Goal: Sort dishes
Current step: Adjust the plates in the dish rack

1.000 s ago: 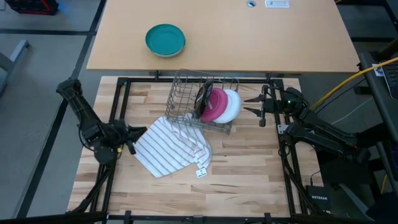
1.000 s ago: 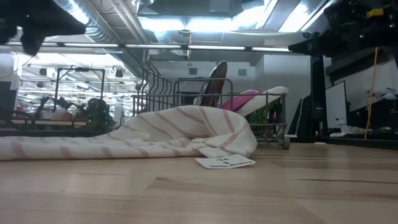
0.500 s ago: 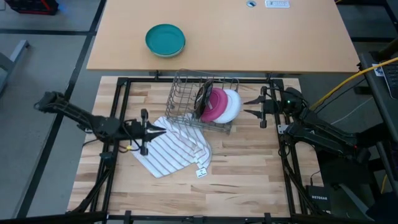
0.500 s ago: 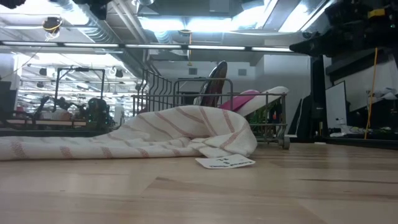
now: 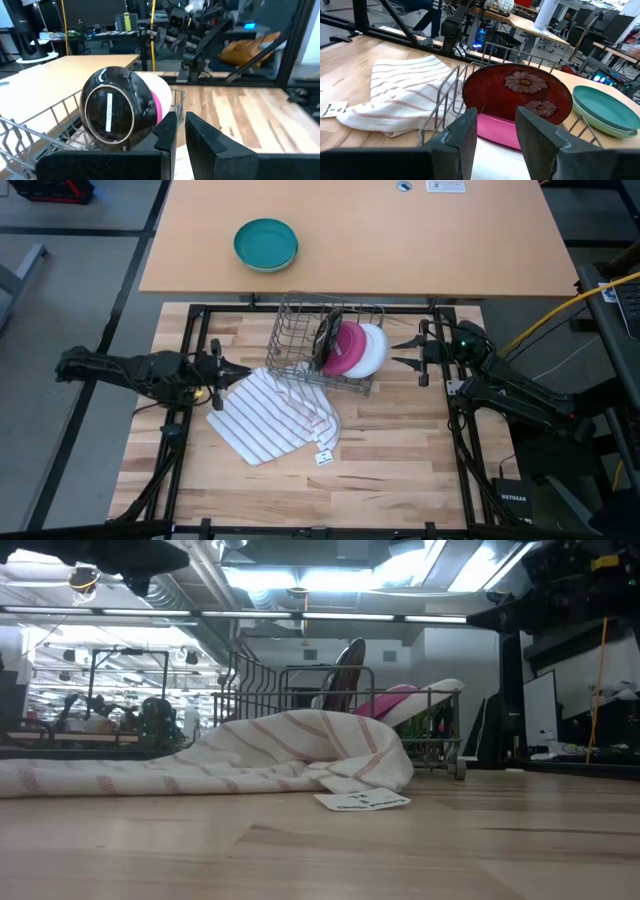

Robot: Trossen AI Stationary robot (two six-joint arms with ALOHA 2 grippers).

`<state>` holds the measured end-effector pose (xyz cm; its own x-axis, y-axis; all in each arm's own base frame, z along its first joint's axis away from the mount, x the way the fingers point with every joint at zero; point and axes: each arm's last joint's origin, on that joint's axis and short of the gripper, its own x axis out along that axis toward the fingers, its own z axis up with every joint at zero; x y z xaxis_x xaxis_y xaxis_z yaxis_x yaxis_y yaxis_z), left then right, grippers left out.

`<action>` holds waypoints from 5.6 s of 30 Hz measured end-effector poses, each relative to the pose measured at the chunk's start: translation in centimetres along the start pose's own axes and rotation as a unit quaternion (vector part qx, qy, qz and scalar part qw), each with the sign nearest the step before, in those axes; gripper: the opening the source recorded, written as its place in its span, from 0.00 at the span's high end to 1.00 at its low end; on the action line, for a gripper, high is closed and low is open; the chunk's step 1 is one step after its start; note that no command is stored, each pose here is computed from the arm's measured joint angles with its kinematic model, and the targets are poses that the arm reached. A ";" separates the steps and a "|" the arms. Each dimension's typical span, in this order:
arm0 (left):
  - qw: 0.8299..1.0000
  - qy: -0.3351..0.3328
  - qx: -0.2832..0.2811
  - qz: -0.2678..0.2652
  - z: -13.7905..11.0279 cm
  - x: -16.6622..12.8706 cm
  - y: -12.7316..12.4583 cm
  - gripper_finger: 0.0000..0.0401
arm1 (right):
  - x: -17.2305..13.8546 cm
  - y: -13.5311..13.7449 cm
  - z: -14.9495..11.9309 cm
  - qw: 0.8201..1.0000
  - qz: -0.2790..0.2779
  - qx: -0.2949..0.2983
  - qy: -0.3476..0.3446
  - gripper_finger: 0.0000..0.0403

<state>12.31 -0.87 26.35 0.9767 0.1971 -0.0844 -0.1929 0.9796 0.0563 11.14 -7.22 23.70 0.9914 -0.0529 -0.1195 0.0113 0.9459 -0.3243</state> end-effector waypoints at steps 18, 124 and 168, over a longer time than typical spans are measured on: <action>0.996 -0.085 -0.030 -0.001 -5.9 -3.0 0.9 0.92 | 0.0 0.1 -0.5 0.999 -0.008 -0.019 0.028 0.66; 0.999 -0.045 -0.017 0.017 -6.9 -2.9 1.0 0.92 | 20.7 -7.9 0.0 0.979 -0.011 -0.138 0.151 0.66; 0.999 -0.031 -0.012 0.017 -7.2 -2.9 1.0 0.92 | 14.9 -2.0 3.0 0.820 0.099 -0.372 0.422 0.66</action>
<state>8.61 -0.20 19.46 0.9734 0.2281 -0.0210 -0.2274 0.9732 0.0341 26.26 -8.92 25.43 0.5164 -0.4220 -0.7452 -0.5341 0.5215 -0.6654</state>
